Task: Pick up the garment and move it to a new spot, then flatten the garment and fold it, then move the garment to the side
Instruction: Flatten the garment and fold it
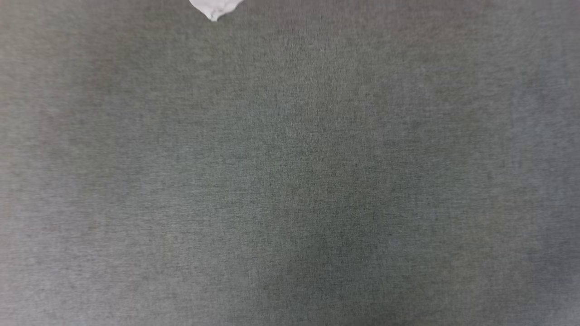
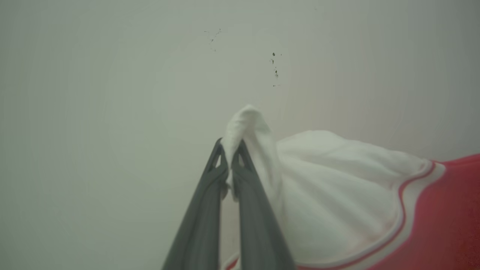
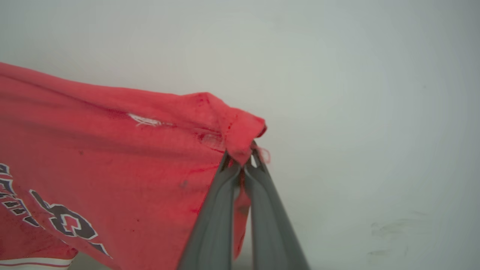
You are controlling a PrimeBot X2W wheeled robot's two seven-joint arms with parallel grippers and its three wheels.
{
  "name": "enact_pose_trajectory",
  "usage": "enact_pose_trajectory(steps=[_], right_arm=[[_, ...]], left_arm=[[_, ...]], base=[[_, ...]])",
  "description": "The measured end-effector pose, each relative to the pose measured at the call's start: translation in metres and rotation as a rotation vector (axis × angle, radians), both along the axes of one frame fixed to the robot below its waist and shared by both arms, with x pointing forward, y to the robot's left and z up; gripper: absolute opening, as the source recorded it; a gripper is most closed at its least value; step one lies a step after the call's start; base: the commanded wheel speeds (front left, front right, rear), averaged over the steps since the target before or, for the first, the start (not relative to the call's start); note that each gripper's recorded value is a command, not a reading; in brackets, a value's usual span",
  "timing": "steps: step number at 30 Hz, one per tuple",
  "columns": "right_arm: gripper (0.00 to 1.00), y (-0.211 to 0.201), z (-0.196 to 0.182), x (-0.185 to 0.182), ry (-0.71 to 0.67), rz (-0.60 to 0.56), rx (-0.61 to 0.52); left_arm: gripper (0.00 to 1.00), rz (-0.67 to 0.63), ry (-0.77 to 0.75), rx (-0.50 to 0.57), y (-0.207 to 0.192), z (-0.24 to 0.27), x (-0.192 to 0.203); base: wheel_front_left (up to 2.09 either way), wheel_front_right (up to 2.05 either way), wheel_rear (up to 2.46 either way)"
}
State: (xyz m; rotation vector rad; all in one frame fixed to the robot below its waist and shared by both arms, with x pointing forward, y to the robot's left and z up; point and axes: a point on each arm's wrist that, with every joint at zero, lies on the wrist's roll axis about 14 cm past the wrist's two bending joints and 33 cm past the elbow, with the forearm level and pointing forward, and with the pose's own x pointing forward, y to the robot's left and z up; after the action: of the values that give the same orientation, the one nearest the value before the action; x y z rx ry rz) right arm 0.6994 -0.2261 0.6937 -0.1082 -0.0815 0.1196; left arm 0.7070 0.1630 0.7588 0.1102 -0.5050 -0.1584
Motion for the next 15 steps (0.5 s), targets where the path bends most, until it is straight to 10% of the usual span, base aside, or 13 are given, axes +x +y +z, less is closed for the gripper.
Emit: enact_pose_trajectory(steps=[15], right_arm=[[0.00, 0.020, -0.132, 0.042, 0.201, 0.048, 0.016]], left_arm=[[0.00, -0.006, 0.246, -0.057, 0.000, -0.152, 0.057]], base=[[0.00, 0.00, 0.00]])
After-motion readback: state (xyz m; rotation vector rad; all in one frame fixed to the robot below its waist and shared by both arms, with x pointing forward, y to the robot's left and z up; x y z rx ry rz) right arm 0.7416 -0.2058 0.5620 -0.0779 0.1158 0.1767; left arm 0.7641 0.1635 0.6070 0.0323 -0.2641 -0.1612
